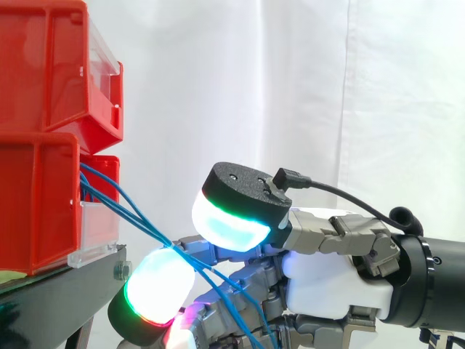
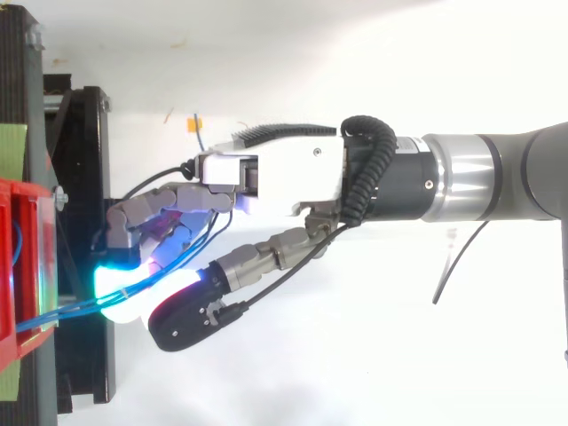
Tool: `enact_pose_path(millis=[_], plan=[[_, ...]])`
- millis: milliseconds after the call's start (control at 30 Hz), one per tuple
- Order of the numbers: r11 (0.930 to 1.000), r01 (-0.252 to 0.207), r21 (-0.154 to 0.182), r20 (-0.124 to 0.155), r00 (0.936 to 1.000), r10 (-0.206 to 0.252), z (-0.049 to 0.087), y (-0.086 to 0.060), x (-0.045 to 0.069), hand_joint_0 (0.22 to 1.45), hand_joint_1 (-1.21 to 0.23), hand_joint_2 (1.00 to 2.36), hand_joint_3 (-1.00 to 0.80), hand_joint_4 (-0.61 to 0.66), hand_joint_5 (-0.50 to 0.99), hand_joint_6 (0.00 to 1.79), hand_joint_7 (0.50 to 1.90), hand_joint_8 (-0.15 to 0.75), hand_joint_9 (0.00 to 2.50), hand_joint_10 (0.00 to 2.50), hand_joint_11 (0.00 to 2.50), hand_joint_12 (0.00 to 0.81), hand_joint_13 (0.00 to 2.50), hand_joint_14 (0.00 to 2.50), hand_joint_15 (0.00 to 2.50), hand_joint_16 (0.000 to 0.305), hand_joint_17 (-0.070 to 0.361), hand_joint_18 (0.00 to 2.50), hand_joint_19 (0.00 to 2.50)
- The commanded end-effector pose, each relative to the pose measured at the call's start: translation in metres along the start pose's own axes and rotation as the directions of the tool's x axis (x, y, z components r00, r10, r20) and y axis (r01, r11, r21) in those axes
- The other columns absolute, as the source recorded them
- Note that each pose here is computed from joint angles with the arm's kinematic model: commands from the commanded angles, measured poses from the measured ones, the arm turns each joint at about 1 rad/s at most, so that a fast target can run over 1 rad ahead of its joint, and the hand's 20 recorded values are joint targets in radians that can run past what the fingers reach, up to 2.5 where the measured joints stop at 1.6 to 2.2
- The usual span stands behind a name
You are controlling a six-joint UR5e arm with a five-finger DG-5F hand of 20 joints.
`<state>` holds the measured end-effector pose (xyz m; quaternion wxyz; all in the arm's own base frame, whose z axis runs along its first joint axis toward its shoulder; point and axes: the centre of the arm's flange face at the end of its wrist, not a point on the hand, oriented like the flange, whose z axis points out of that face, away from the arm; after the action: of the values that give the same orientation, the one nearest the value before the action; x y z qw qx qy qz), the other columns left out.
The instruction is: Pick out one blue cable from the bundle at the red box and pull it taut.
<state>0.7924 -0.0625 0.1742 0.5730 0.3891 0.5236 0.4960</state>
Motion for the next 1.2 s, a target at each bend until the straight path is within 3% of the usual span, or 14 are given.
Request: enact_pose_path(millis=[0, 167, 267, 533, 1033, 1167], plan=[[1.0000, 0.000, -0.001, 0.000, 1.0000, 0.000, 0.001, 0.001, 0.000, 0.60, -0.51, 1.02, -0.25, 0.21, -0.12, 0.50, 1.24, 0.321, 0.87, 0.01, 0.40, 0.422, 0.42, 0.01, 0.19, 0.059, 0.132, 0.41, 0.60], [1.0000, 0.000, -0.003, 0.003, 1.0000, 0.000, 0.001, 0.002, -0.002, 0.60, -0.51, 1.01, -0.26, 0.20, -0.12, 0.50, 1.26, 0.322, 0.88, 0.01, 0.41, 0.425, 0.42, 0.01, 0.20, 0.059, 0.133, 0.41, 0.60], [0.9998, 0.000, -0.020, 0.001, 1.0000, 0.000, 0.008, 0.011, -0.002, 0.61, -0.47, 1.01, -0.35, 0.21, -0.12, 0.50, 1.27, 0.325, 0.89, 0.02, 0.40, 0.427, 0.44, 0.01, 0.20, 0.060, 0.135, 0.42, 0.61], [0.9999, 0.000, -0.014, -0.001, 1.0000, 0.000, 0.008, 0.010, -0.001, 0.64, -0.40, 1.01, -0.41, 0.19, -0.10, 0.51, 1.28, 0.327, 1.01, 0.02, 0.45, 0.431, 0.55, 0.01, 0.27, 0.060, 0.135, 0.50, 0.65], [0.9999, -0.001, -0.013, 0.001, 1.0000, 0.001, 0.008, 0.011, 0.001, 0.64, -0.50, 1.01, -0.08, 0.20, -0.06, 0.56, 1.25, 0.359, 1.21, 0.02, 0.50, 0.466, 0.74, 0.01, 0.35, 0.067, 0.151, 0.67, 0.68], [0.9999, -0.001, -0.012, 0.001, 1.0000, 0.001, 0.008, 0.010, 0.001, 0.63, -0.57, 1.00, -0.01, 0.24, -0.10, 0.66, 1.07, 0.387, 1.22, 0.02, 0.52, 0.493, 0.77, 0.01, 0.35, 0.073, 0.164, 0.73, 0.66]])
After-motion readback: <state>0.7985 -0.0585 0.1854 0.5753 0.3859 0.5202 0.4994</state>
